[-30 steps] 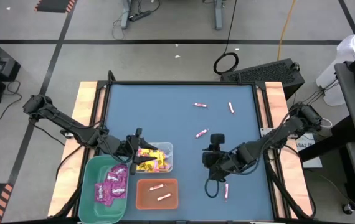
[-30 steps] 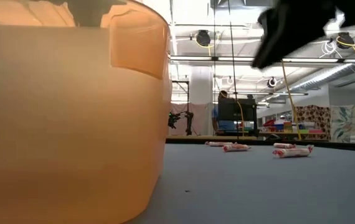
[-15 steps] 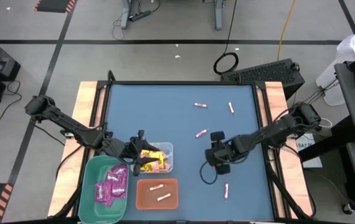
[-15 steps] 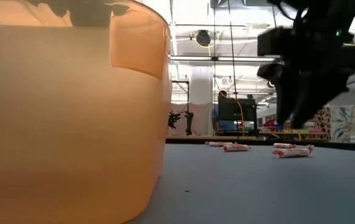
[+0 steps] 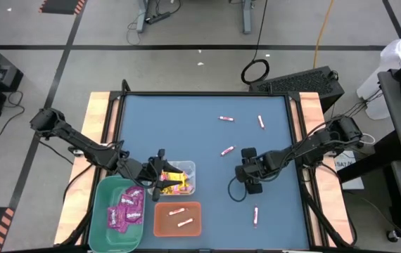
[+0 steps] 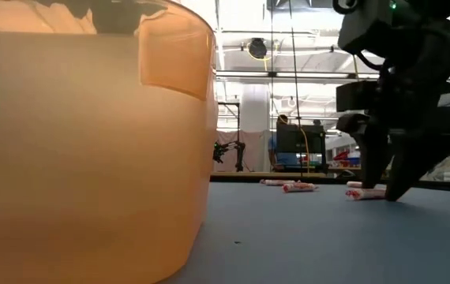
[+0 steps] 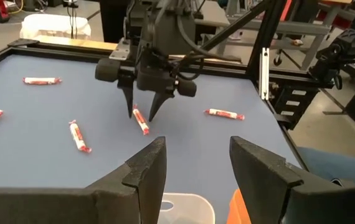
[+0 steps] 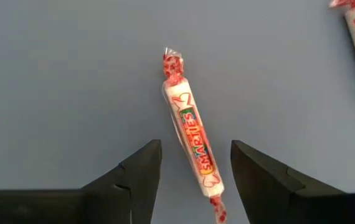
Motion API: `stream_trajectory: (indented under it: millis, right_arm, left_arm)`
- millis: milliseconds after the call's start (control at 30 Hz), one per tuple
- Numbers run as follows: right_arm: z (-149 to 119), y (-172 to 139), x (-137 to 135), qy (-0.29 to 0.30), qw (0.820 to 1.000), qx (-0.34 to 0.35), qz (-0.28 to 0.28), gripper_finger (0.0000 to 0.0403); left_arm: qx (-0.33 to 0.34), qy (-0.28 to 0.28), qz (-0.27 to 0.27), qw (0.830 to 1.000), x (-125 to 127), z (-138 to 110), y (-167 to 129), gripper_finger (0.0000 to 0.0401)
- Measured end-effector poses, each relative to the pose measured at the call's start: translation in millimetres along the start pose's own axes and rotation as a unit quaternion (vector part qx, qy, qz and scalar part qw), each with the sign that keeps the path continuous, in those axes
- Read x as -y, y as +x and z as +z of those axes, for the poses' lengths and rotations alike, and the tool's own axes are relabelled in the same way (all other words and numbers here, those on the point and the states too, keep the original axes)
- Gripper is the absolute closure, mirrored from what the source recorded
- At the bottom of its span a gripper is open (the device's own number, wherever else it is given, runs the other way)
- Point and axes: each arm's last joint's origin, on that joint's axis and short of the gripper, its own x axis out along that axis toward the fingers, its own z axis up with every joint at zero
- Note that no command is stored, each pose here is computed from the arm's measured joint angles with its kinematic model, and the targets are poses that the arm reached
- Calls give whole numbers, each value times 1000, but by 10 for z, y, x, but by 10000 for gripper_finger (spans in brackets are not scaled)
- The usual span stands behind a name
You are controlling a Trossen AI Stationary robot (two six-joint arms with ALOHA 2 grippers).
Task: Sort candy
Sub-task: Put the red candy into the orange bin
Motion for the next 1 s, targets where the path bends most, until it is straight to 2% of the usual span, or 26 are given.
stream_trajectory:
  millis: [167,567,700,833,933,1000]
  right_arm:
    - [-33,22,16,29,999,-5,12,244]
    - [67,16,-15,60,996,32,53,389]
    - [168,-53,-64,92,991,45,87,385]
    - [302,-166,-182,99,987,78,104,377]
    - [440,-282,-318,95,979,131,124,378]
    - [559,-373,-410,92,967,192,139,378]
  left_arm:
    - [-2,1,0,1000,-1,-3,0,218]
    - [-2,1,1,1000,-1,-4,0,218]
    - [-2,1,1,1000,-1,-5,0,218]
    - [-4,1,1,1000,0,-9,-1,218]
    - [-4,1,0,1000,0,-8,-1,218]
    - [-3,1,0,1000,1,-6,-1,218]
